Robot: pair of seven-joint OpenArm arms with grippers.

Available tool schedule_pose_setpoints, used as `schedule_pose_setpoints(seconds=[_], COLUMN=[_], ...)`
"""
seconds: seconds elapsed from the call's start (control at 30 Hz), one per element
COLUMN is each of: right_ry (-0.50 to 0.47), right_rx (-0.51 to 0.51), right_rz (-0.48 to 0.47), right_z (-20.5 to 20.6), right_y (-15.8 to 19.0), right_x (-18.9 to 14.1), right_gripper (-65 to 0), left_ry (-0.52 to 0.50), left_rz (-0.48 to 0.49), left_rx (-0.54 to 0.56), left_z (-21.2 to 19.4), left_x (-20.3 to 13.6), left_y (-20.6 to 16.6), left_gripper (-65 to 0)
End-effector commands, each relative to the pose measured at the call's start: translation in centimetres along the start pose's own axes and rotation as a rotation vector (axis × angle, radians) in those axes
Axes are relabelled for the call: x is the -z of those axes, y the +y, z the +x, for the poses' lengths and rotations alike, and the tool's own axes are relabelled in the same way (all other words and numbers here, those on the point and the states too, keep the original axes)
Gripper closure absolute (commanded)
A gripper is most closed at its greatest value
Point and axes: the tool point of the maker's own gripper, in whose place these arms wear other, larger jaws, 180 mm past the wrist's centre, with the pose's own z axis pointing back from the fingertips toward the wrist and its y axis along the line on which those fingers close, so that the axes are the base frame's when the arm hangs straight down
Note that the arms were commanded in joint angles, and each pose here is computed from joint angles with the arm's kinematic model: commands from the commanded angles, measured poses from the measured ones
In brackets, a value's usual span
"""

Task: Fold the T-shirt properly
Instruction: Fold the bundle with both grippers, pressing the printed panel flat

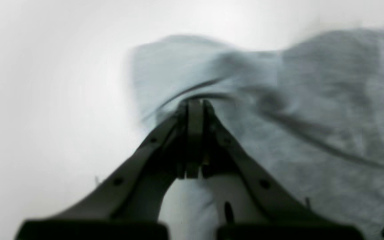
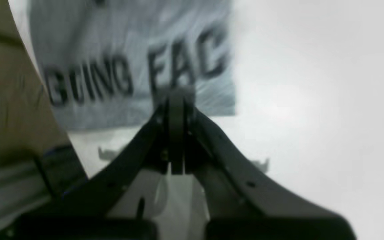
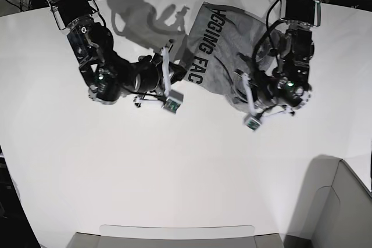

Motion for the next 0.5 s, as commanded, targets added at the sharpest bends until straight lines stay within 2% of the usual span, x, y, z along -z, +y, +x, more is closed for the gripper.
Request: schedule_pose_setpoints(seconds=[0.0,0.1,0.17,0.37,0.47], right_ry=[-0.047,-0.081,-0.077,-0.036,-0.027], right_rx=[0.004,0.058,0.087,0.167,0.195], right_rz=[-0.031,-0.080,-0.093,-0.077,-0.066], right_z=[1.1,1.2,1.0,0.4,0.5], right_y=[-1.1,-3.1,-4.2,-6.3,-6.9], right_x=[-1.1,-2.2,-2.3,-1.0,-0.4], right_gripper=[0.0,0.0,0.0,0.0,0.0], left_ry=[-0.062,-0.129,-0.175,-0.033,0.021], left_rz=[0.050,0.092,0.093,-0.080,-0.149], left_rx=[-0.003,0.016,0.078,0.311,0.346], left_z=[1.8,3.2,3.9,-2.4,-5.1], left_x=[-1.7,-4.2,-5.5,-3.9,-3.7], left_y=[1.6,2.0,0.4,-8.6,-11.3], left_gripper=[0.0,0.0,0.0,0.0,0.0])
